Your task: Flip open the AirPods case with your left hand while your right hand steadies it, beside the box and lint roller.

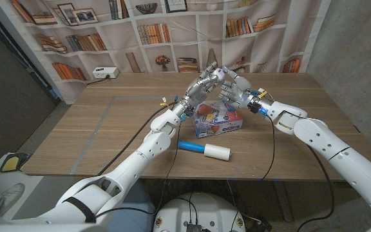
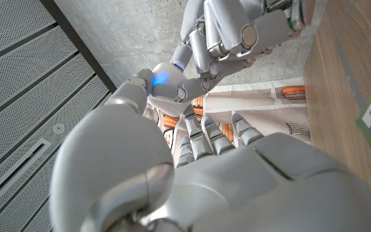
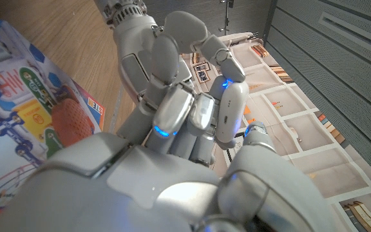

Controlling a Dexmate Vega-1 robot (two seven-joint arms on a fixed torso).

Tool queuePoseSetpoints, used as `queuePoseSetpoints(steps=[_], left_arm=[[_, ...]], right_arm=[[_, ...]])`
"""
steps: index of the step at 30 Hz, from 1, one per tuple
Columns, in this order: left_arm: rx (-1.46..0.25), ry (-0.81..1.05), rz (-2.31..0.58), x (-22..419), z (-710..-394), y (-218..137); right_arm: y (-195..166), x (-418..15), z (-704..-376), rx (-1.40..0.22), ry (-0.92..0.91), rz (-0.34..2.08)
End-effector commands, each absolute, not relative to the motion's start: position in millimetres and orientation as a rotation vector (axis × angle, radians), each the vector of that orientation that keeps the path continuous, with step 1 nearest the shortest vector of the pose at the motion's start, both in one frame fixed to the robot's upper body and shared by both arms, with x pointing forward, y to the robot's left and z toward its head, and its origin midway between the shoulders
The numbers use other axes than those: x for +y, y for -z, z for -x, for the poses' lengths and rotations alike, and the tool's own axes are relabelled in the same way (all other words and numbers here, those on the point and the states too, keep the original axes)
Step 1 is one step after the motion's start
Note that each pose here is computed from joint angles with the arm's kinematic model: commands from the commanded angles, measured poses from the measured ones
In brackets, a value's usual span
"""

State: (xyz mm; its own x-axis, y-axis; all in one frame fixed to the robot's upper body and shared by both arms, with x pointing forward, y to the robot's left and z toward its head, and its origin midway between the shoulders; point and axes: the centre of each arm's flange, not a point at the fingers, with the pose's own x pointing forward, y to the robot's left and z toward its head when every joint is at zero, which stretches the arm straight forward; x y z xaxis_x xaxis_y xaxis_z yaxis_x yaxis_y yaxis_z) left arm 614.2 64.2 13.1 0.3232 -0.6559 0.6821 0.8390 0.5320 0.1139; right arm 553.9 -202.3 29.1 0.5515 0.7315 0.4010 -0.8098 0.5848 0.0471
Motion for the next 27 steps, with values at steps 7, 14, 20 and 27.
queuePoseSetpoints(steps=[7, 14, 20, 27], left_arm=[[-0.769, 0.986, 0.289, 69.0, -614.9, -16.0], [-0.759, 0.988, 0.285, 67.1, -616.2, -15.1], [-0.749, 0.994, 0.279, 64.9, -616.4, -13.9], [-0.744, 0.997, 0.274, 63.2, -615.7, -13.6]], right_arm=[[-19.1, -205.6, -554.5, -0.360, -0.915, -0.282], [-20.6, -206.0, -553.7, -0.365, -0.920, -0.268], [-22.8, -204.8, -554.2, -0.368, -0.930, -0.259], [-24.4, -203.5, -555.1, -0.370, -0.933, -0.263]])
